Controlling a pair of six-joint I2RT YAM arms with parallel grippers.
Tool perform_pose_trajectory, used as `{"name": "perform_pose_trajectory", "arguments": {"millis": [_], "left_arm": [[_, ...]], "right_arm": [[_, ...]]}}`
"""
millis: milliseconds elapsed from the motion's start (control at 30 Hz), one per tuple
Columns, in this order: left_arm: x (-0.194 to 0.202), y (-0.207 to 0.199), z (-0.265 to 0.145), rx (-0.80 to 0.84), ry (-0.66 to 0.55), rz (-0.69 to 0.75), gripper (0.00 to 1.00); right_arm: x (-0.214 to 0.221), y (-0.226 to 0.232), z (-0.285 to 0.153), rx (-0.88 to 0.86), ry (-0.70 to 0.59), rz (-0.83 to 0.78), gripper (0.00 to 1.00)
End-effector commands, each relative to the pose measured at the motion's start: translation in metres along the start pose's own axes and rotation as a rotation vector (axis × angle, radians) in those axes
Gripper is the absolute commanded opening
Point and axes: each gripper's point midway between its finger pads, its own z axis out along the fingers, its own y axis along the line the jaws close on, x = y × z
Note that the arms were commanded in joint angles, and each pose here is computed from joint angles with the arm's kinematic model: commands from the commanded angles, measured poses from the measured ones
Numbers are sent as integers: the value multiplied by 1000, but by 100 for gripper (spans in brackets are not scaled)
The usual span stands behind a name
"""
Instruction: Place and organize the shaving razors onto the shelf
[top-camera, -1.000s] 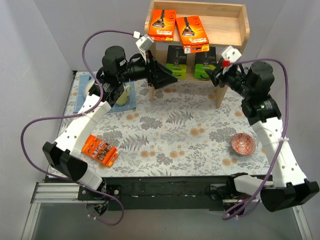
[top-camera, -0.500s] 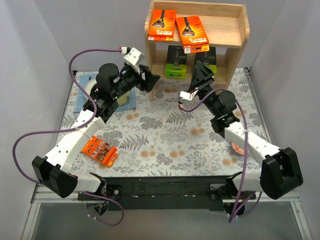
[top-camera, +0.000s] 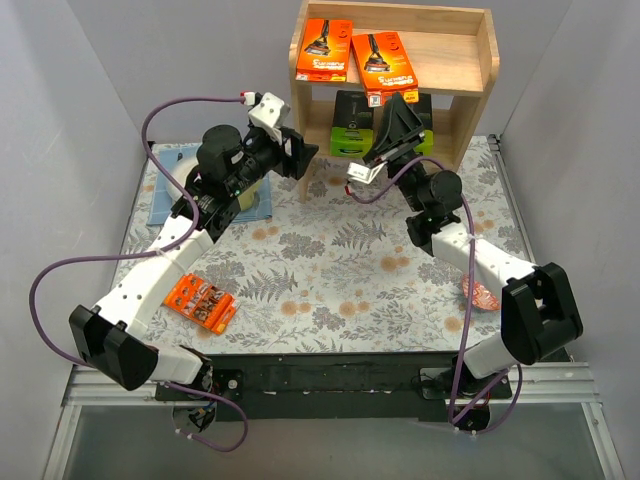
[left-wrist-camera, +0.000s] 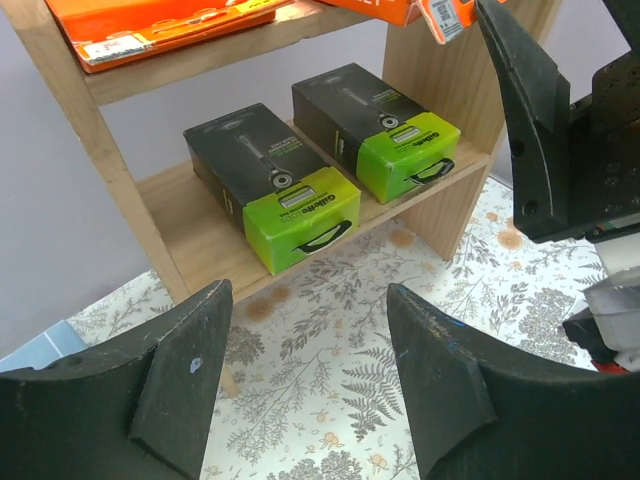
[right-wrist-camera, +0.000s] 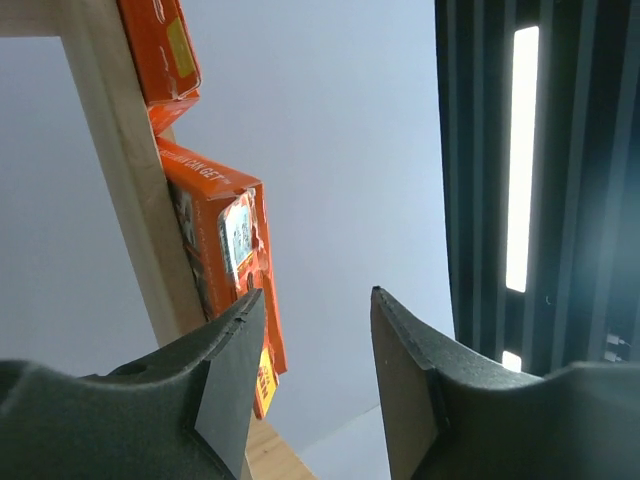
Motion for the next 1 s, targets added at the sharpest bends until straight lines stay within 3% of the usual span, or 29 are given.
{"name": "perform_pose_trajectory", "arguments": {"millis": [0,233,333,533,967], "left_arm": [[-11,8,-2,-30,-35,6,63],[-10,10,1,-29,-34,-5,63],[-12,10,0,-26,-37,-5,63],[-8,9,-1,-20,-28,-16,63],[-9,9,-1,-12,-25,-19,63]], "right_arm": [[16,-34,12,116,65,-32,52],[21,-29,15,84,69,-33,41],[18,-33,9,76,53,-22,41],[10,-24,-7,-6,22,19,51],[11,-10,-7,-69,31,49,51]]}}
